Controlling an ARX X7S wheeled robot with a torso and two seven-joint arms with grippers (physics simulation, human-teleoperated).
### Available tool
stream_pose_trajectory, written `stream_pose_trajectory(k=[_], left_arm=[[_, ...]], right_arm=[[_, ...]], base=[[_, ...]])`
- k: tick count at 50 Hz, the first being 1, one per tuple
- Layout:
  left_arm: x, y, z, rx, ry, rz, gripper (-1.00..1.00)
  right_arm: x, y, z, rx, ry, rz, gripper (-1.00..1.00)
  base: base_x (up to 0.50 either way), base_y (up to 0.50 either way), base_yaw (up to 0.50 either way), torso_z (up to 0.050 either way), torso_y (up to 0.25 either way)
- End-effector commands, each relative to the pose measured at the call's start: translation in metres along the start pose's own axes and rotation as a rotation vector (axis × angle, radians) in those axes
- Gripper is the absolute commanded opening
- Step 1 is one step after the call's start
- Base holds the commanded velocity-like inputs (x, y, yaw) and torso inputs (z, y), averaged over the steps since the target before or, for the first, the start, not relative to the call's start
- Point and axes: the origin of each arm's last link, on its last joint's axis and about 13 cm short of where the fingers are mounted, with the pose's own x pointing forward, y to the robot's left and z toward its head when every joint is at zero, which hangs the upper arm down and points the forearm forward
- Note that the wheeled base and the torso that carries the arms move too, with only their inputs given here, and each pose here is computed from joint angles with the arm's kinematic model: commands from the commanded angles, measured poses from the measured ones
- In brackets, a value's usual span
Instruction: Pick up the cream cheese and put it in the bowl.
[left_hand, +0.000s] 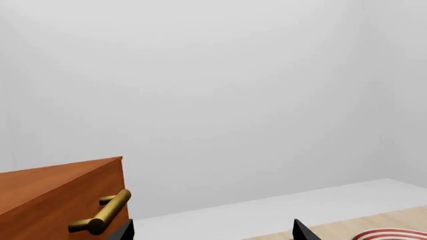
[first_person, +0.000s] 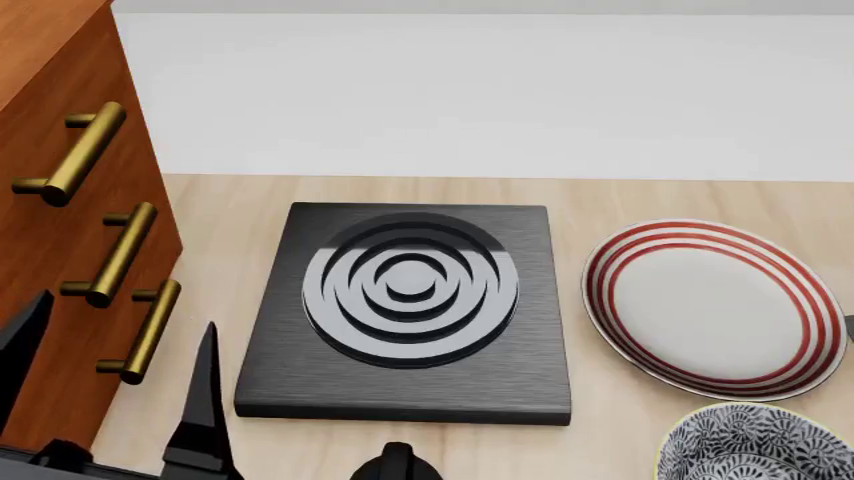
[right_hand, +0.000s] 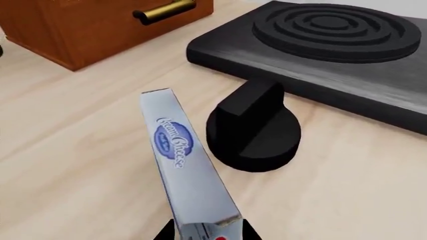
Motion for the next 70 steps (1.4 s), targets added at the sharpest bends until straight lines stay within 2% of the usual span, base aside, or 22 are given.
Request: stream_pose_trajectory(k=[1,13,22,36,44,46,48,55,57,58,60,70], left_arm=[[0.0,0.0,-0.001,0.0,-0.001,-0.001,1.0],[-0.001,0.0,0.0,0.001,-0.003,-0.003,1.0],[0.0,0.0,0.0,0.003,-0.003,-0.004,1.0],[0.0,-0.001,0.0,0.006,0.0,-0.006,1.0],[0.0,-0.001,0.0,0.006,0.001,-0.007,1.0],[0.0,-0.001,0.001,0.006,0.0,-0.006,1.0],[0.0,-0.001,0.0,0.006,0.0,-0.007,1.0],[0.0,-0.001,0.0,0.005,0.0,-0.007,1.0],[0.0,-0.001,0.001,0.003,-0.004,-0.004,1.0],[0.0,0.0,0.0,0.002,-0.003,-0.003,1.0],[0.0,0.0,0.0,0.001,-0.004,-0.003,1.0],[0.0,-0.001,0.001,0.001,-0.009,-0.009,1.0]], right_arm=[[0.003,0.003,-0.004,-0.006,0.007,0.035,-1.0],[0.001,0.005,-0.004,-0.014,0.003,0.037,-1.0],[-0.01,0.01,0.023,-0.098,-0.081,0.001,-1.0],[-0.017,0.025,0.054,-0.191,-0.138,0.049,-1.0],[-0.018,0.023,0.055,-0.209,-0.155,0.031,-1.0],[-0.019,0.023,0.054,-0.216,-0.127,0.031,-1.0],[-0.021,0.021,0.058,-0.197,-0.157,-0.009,-1.0],[-0.029,0.018,0.063,-0.205,-0.149,-0.044,-1.0],[-0.03,0.015,0.063,-0.175,-0.112,-0.119,-1.0],[-0.031,0.016,0.062,-0.192,-0.115,-0.096,-1.0],[-0.034,0.015,0.064,-0.189,-0.116,-0.134,-1.0],[-0.045,0.014,0.074,-0.188,-0.138,-0.176,-1.0]], base=[[0.0,0.0,0.0,0.0,0.0],[0.0,0.0,0.0,0.0,0.0],[0.0,0.0,0.0,0.0,0.0],[0.0,0.0,0.0,0.0,0.0],[0.0,0.0,0.0,0.0,0.0],[0.0,0.0,0.0,0.0,0.0],[0.0,0.0,0.0,0.0,0.0],[0.0,0.0,0.0,0.0,0.001],[0.0,0.0,0.0,0.0,0.0],[0.0,0.0,0.0,0.0,0.0],[0.0,0.0,0.0,0.0,0.0],[0.0,0.0,0.0,0.0,0.0]])
